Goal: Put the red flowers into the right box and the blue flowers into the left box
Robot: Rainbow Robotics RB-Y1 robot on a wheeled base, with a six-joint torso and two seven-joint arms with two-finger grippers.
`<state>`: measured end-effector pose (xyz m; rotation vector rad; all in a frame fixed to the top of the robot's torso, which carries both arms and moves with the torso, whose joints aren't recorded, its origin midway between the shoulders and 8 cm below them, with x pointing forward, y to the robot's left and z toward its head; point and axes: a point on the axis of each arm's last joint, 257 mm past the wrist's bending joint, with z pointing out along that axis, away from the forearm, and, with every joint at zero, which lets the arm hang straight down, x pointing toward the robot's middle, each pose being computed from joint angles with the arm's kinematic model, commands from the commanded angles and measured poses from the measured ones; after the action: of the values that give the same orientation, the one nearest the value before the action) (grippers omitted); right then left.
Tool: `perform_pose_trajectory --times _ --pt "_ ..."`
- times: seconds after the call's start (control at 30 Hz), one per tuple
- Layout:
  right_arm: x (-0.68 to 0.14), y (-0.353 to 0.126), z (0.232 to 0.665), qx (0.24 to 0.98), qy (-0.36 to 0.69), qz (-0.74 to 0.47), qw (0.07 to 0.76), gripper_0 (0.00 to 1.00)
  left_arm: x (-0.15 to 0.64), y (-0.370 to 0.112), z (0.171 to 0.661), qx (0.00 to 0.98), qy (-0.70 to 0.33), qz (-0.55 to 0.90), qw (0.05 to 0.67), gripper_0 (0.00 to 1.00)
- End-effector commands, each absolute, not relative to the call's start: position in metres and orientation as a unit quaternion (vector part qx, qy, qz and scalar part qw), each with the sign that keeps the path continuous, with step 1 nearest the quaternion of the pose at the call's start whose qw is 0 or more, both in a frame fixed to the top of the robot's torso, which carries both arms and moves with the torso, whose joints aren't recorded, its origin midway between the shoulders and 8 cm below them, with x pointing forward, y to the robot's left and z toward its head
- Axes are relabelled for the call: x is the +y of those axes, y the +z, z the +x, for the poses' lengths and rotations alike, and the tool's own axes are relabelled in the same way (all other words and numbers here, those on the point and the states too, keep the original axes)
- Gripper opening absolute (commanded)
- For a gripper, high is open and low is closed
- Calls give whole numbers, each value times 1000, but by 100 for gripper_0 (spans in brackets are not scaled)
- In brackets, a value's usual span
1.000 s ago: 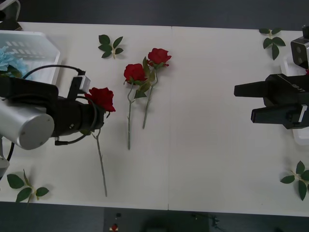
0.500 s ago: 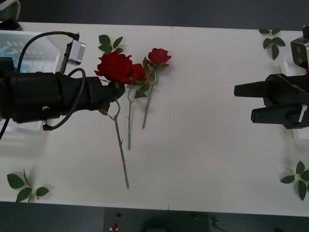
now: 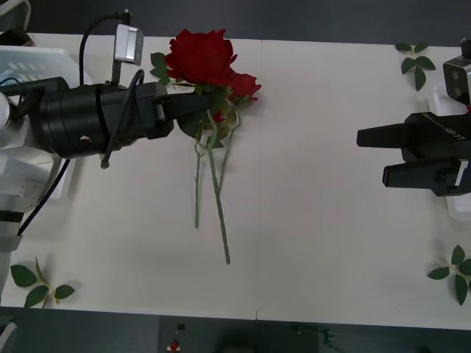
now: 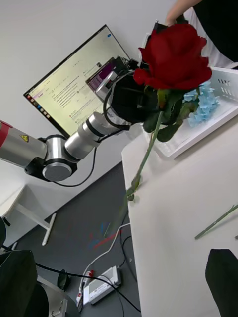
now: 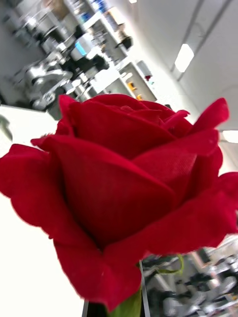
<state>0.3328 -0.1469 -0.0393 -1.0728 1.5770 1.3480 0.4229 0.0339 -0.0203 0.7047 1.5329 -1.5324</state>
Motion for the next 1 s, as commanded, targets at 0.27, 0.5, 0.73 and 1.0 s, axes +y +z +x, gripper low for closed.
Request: perform_pose_trajectory --times 0.27,0.5,0.73,1.0 --pt "-144 -33 328 617 529 -432 391 100 -43 24 435 561 -617 319 450 0" --pt "-144 -33 328 617 529 -432 391 100 -86 21 438 569 -600 325 458 0" --pt "-144 -33 328 617 529 -432 391 100 -108 20 439 570 -612 323 443 0" --pt "-144 -33 328 617 529 -432 391 100 -113 24 437 566 -621 322 437 0"
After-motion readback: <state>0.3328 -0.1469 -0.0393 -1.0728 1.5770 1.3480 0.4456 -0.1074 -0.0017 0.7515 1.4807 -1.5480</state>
